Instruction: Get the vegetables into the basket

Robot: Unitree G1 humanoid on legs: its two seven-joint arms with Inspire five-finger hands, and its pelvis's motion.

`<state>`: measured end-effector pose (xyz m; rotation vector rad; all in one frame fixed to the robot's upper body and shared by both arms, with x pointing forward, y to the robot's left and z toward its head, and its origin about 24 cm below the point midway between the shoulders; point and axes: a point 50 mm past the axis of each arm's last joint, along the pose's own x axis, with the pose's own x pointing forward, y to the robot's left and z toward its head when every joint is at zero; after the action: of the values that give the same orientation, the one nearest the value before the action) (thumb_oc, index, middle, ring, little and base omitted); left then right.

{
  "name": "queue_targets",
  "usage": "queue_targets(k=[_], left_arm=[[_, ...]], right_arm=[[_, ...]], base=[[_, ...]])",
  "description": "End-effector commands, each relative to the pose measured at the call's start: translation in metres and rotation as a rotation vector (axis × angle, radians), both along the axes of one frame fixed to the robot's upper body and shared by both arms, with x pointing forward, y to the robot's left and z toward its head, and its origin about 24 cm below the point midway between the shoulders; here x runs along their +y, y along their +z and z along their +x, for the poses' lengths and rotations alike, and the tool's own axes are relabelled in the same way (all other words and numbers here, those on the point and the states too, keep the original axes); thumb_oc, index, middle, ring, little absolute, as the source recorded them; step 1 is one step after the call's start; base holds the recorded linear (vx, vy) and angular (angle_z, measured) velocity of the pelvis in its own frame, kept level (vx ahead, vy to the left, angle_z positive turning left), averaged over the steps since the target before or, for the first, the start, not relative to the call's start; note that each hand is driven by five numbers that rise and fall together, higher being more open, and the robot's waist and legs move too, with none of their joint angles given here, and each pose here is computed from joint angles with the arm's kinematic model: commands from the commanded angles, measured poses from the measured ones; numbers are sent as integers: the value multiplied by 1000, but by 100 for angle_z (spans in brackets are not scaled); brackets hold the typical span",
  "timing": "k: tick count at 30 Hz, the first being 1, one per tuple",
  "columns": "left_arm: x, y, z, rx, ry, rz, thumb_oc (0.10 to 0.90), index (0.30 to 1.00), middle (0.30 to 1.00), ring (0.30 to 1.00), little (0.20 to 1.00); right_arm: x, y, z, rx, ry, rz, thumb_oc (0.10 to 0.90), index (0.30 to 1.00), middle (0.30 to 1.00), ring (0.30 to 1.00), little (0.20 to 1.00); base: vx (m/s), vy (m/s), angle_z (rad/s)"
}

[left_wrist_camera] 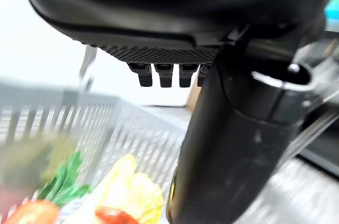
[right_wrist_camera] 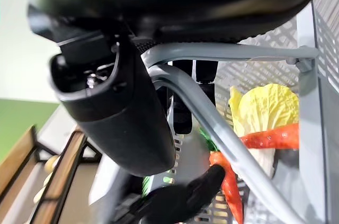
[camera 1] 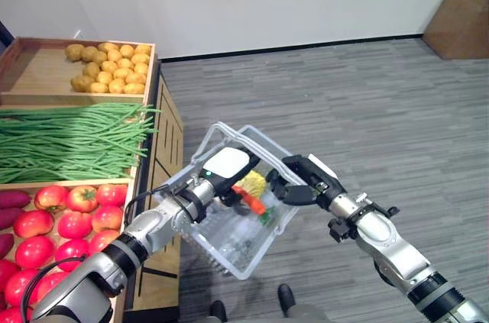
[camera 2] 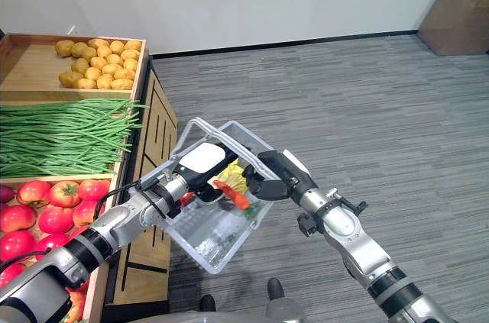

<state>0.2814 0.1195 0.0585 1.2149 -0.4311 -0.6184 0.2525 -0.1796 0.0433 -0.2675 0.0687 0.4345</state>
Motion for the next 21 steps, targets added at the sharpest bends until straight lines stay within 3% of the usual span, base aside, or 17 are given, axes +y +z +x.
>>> queue_targets(k=[1, 5, 13, 15, 21], left_arm=[[0, 35, -2, 46, -50, -313, 900, 1000, 1000, 1000, 1000], [5, 50, -34, 227, -133, -552, 900, 1000, 1000, 1000, 1000], [23, 29, -66, 670, -133, -800, 900, 1000, 1000, 1000, 1000], [32, 2, -77, 864, -52, -859, 900, 1000, 1000, 1000, 1000], [49, -43, -91, 1030, 111, -801, 900, 1000, 1000, 1000, 1000]], right_arm=[[-4, 57, 12, -364, -114, 136, 400, 300, 300, 300, 300], [-24, 32, 16, -305, -271, 51, 400, 300, 300, 300, 300], [-55, -14, 14, -153, -446, -130, 400, 300, 300, 300, 300], [-73, -37, 10, -58, -537, -220, 400, 300, 300, 300, 300], [-104, -75, -6, 133, -648, -376, 400, 300, 300, 300, 300]], base=[[45, -6, 10], [-9, -15, 9], [-2, -7, 6], [9, -2, 2], [-10, -8, 3]])
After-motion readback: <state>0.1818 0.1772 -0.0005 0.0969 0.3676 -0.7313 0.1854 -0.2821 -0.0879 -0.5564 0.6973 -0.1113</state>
